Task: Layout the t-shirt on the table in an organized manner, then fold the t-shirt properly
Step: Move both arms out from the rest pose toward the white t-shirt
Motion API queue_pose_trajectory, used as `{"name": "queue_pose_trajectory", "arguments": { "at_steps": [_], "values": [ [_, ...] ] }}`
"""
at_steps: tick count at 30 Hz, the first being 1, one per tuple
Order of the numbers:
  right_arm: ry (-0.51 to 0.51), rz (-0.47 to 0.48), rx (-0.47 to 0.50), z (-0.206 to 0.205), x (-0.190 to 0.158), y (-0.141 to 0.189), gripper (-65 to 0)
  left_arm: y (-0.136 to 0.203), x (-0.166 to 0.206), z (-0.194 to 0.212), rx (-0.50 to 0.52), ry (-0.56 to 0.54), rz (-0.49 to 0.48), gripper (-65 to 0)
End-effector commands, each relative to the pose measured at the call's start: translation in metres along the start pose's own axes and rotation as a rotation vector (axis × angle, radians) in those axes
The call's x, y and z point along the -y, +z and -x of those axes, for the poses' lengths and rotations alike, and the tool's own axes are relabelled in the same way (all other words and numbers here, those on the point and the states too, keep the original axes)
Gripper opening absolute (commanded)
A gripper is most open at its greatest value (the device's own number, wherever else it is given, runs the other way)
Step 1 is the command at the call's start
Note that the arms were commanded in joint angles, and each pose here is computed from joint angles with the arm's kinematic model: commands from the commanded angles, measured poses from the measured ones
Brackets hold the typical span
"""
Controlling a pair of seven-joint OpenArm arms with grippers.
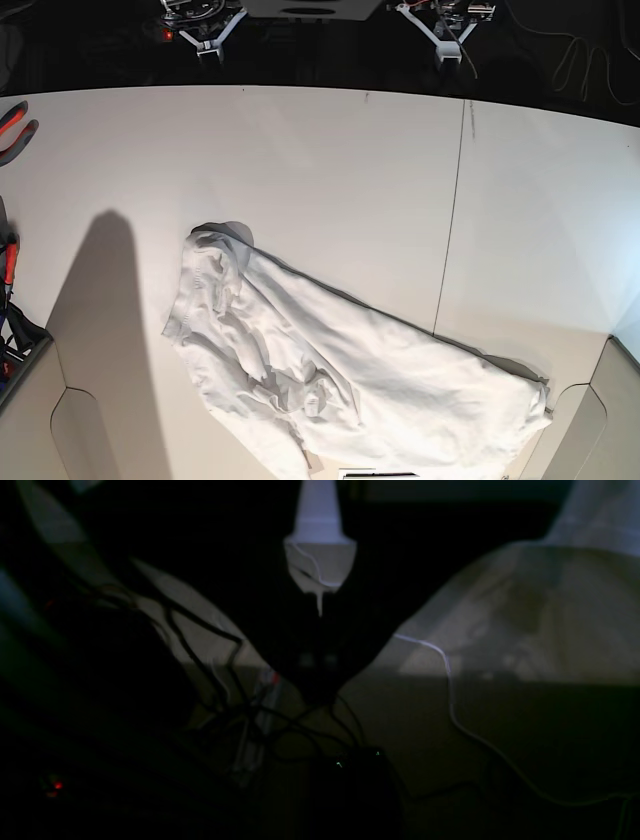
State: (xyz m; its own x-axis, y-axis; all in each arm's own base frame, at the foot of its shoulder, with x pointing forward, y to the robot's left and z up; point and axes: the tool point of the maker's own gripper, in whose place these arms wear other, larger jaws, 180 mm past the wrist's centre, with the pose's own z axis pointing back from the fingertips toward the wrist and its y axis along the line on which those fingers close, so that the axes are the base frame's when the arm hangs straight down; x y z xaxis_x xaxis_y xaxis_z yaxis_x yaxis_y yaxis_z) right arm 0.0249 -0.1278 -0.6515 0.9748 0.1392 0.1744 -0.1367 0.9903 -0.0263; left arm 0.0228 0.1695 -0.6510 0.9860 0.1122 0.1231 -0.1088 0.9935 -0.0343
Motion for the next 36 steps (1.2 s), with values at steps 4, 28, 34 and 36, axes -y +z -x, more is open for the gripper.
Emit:
{"name": "queue_pose_trajectory", "arguments": {
  "at_steps": [4, 28, 34, 36],
  "values": [
    [0.007, -0.01, 0.054, 0.009, 0.005, 0.014, -65.0, 0.016, -0.026, 0.001, 0.071, -0.03, -0.027, -65.0],
    [0.095, -0.226, 0.494, -0.039, -0.055, 0.195, -65.0, 0.167, -0.007, -0.057, 0.446, -0.264, 0.063, -65.0],
    [0.2, -0.162, 0.651, -0.083, -0.052, 0.224, -65.0, 0.209, -0.003, -0.104, 0.544, -0.415, 0.03, -65.0],
    [0.209, -0.141, 0.698, -0.098, -0.049, 0.231, -65.0, 0.226, -0.002, -0.124, 0.611, -0.455, 0.003, -65.0]
  ]
}}
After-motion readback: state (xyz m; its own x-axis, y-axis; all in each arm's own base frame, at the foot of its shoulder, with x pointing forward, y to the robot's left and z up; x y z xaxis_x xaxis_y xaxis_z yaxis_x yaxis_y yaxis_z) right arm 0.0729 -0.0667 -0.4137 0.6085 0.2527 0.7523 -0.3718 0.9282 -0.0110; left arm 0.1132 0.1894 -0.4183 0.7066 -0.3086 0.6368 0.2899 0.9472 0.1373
